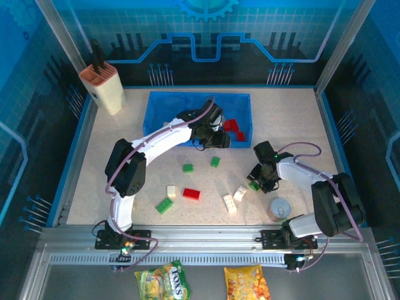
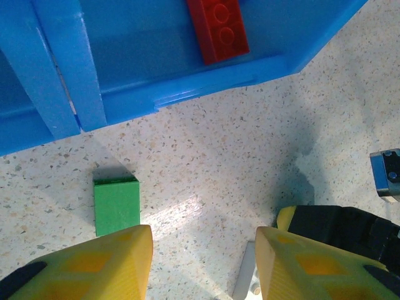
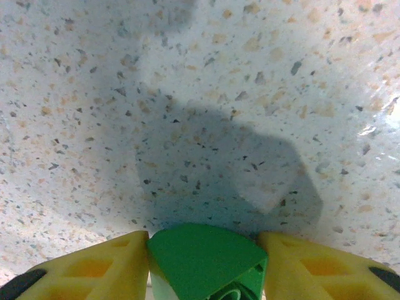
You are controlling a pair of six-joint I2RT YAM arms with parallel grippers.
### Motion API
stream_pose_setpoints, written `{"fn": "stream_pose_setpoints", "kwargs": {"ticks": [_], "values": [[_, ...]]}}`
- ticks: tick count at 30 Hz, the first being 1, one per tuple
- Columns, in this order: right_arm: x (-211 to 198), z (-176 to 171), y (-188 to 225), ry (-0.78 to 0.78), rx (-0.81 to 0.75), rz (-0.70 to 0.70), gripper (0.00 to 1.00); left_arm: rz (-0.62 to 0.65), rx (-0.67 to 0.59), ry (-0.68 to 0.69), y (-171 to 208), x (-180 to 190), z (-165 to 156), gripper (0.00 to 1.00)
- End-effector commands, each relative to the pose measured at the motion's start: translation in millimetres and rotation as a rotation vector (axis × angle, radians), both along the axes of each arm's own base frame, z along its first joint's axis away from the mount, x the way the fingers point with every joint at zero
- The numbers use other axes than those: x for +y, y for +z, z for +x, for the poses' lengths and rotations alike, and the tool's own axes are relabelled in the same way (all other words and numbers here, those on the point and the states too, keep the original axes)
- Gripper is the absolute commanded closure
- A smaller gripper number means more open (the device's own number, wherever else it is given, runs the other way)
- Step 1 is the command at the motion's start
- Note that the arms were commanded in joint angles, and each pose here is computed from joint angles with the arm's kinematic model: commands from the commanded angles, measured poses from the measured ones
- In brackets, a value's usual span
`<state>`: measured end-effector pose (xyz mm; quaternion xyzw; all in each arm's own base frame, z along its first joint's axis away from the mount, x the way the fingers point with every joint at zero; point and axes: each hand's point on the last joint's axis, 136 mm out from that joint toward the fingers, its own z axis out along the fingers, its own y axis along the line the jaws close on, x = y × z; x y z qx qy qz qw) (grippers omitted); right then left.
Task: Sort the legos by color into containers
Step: Pick up the lego from the bottom-right of the table.
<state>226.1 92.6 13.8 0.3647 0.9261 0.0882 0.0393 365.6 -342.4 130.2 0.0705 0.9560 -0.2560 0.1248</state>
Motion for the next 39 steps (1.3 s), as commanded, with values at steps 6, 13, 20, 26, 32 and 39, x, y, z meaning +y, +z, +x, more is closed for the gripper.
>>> {"fn": "stream_pose_setpoints", "kwargs": {"ticks": [6, 13, 20, 26, 32, 39], "values": [[-1.8, -6.9, -2.0, 0.011, 0.033, 0.003, 0.60, -0.001, -0.029, -0.003, 17.4, 9.8, -4.1, 0.53], [-0.5, -0.6, 13.9, 0.018, -0.002, 0.008, 0.61, -0.006, -0.039, 0.008, 24.5, 18.2, -5.0, 0.52], [4.8, 12.0, 37.6, 0.040, -0.050, 0.006, 0.61, -0.018, -0.060, 0.073, 43.6, 59.1, -1.8, 0.52], [21.8, 33.4, 63.2, 0.078, -0.108, 0.015, 0.61, -0.001, -0.069, 0.162, 57.9, 123.1, -3.8, 0.52], [57.6, 63.3, 85.4, 0.146, -0.160, 0.034, 0.61, 0.039, -0.060, 0.257, 61.1, 193.5, -17.4, 0.52], [117.7, 101.8, 102.8, 0.243, -0.206, 0.079, 0.61, 0.051, -0.031, 0.361, 59.1, 258.2, -38.5, 0.51]]}}
